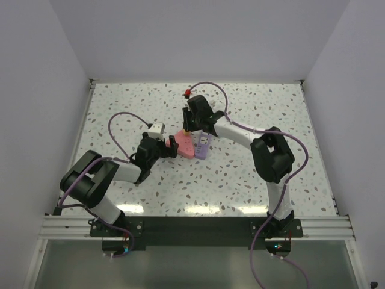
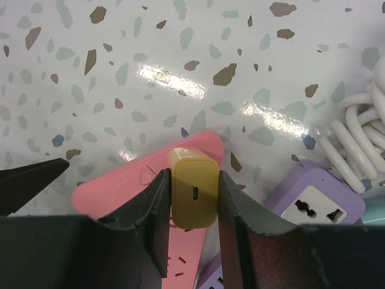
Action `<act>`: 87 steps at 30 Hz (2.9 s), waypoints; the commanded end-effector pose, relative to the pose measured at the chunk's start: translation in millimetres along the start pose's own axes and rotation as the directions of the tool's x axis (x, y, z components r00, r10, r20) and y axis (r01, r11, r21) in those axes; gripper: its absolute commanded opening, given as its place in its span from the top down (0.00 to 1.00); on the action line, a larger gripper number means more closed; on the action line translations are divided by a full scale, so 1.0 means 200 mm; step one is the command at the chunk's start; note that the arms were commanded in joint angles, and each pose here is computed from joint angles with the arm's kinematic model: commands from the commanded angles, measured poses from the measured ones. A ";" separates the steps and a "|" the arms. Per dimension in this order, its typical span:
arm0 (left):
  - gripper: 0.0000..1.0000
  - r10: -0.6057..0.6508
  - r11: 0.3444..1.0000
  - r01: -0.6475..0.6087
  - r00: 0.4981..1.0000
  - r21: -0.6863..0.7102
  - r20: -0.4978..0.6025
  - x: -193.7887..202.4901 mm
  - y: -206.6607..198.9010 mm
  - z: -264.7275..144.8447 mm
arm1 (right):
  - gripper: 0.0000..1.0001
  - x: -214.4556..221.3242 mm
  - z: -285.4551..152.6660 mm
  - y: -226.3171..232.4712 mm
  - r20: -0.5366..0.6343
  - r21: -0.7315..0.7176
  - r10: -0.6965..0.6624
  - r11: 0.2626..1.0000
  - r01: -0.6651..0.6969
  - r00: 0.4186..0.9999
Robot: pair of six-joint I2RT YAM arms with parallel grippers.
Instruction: Insert the plug
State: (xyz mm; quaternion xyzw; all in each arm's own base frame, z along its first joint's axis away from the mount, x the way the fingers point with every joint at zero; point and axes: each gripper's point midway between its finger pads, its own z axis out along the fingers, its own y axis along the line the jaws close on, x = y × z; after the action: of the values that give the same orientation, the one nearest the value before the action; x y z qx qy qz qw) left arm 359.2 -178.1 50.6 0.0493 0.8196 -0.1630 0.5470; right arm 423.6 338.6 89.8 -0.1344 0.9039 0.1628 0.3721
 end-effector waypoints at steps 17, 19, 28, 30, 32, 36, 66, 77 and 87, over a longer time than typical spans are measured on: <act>0.17 -0.031 0.998 0.028 0.998 0.061 0.059 -0.08 -0.05 0.05 | 1.00 0.24 0.06 -0.03 -0.103 0.084 -0.013 0.996 0.022 0.995; 0.19 -0.030 0.998 0.027 0.998 0.063 0.058 -0.08 -0.05 0.05 | 1.00 0.26 0.07 -0.02 -0.107 0.081 -0.012 0.997 0.021 0.994; 0.27 -0.033 0.996 0.028 0.998 0.089 0.049 -0.06 -0.07 0.06 | 1.00 0.35 0.11 -0.01 -0.138 0.087 -0.015 0.996 0.027 0.990; 0.28 -0.032 0.995 0.027 0.998 0.097 0.045 -0.05 -0.08 0.06 | 1.00 0.36 0.11 -0.01 -0.145 0.087 -0.013 0.996 0.026 0.989; 0.28 -0.031 0.995 0.027 0.999 0.099 0.041 -0.05 -0.08 0.06 | 1.00 0.38 0.12 0.00 -0.154 0.086 -0.018 0.996 0.031 0.988; 0.28 -0.028 0.994 0.024 0.999 0.104 0.041 -0.05 -0.09 0.07 | 1.00 0.39 0.13 0.00 -0.160 0.087 -0.024 0.995 0.038 0.987; 0.64 0.023 0.991 -0.023 1.000 0.134 -0.005 0.03 -0.10 0.13 | 1.00 0.61 0.25 0.00 -0.255 0.083 -0.122 0.986 0.148 0.959; 0.67 0.028 0.992 -0.025 0.999 0.127 -0.020 0.06 -0.09 0.14 | 1.00 0.78 0.27 -0.03 -0.313 0.099 -0.153 0.976 0.192 0.937; 0.67 0.022 0.991 -0.020 1.000 0.131 -0.018 0.04 -0.10 0.15 | 1.00 0.86 0.22 -0.01 -0.318 0.093 -0.164 0.975 0.203 0.934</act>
State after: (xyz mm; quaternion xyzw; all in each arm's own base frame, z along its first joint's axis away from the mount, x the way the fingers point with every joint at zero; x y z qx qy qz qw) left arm 387.9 -194.9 55.9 0.0704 0.7933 -0.1946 0.5726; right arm 430.9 366.2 70.0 -0.1531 0.8712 0.1070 0.4540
